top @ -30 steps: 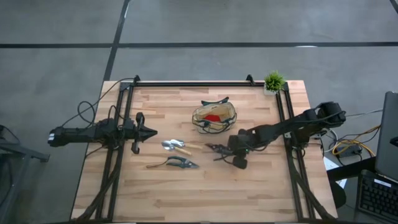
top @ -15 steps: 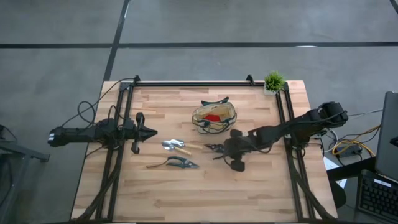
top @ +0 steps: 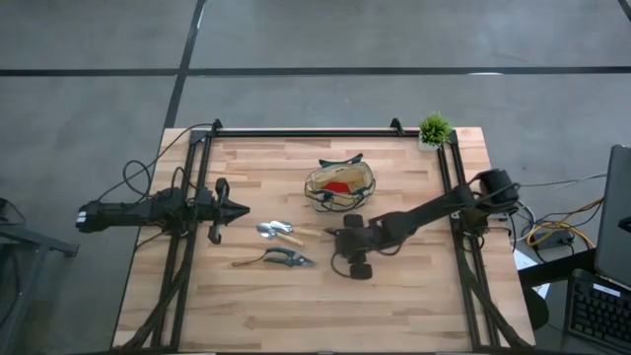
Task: Pick & Place Garden tools in Gardening bag
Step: Put the green scissors into the brown bag
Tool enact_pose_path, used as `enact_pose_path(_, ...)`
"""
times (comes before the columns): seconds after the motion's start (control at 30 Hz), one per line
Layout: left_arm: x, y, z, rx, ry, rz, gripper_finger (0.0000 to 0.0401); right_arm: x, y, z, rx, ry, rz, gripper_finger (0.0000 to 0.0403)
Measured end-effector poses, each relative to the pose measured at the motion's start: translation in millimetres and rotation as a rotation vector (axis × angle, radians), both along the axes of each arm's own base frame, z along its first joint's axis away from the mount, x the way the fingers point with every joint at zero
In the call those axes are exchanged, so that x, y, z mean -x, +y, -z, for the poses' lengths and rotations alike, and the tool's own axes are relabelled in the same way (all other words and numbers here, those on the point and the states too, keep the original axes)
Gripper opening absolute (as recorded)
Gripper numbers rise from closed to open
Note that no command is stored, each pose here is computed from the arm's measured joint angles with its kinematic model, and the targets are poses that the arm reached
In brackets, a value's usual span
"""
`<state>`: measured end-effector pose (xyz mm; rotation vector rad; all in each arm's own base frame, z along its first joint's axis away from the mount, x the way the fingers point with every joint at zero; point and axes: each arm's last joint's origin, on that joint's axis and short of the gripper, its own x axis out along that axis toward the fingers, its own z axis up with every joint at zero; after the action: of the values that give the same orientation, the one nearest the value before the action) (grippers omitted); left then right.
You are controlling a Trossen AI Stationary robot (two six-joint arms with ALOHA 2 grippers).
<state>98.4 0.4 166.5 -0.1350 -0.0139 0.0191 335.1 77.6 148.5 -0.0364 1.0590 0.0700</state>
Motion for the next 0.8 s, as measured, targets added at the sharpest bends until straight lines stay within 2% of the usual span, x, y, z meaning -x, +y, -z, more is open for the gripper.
enact_pose_path(0.17, -0.3, 0.0, 0.4, 0.0, 0.005, -0.001, 0.0026, -9.8, 1.5, 9.0, 0.038, 0.075, -0.019, 0.0119)
enact_pose_path(0.5, -0.4, 0.0, 0.5, 0.0, 0.006, 0.0, 0.0026, -20.4, 3.7, 21.4, 0.053, 0.105, -0.039, 0.0089)
enact_pose_path(0.73, -0.5, 0.0, 0.7, 0.0, 0.009, 0.0, 0.0026, -18.8, 3.4, 20.9, 0.066, 0.143, -0.05, 0.0023)
enact_pose_path(0.8, -0.5, 0.0, 0.7, 0.0, 0.009, 0.0, 0.0026, -17.0, 3.0, 16.7, 0.069, 0.141, -0.058, 0.0014)
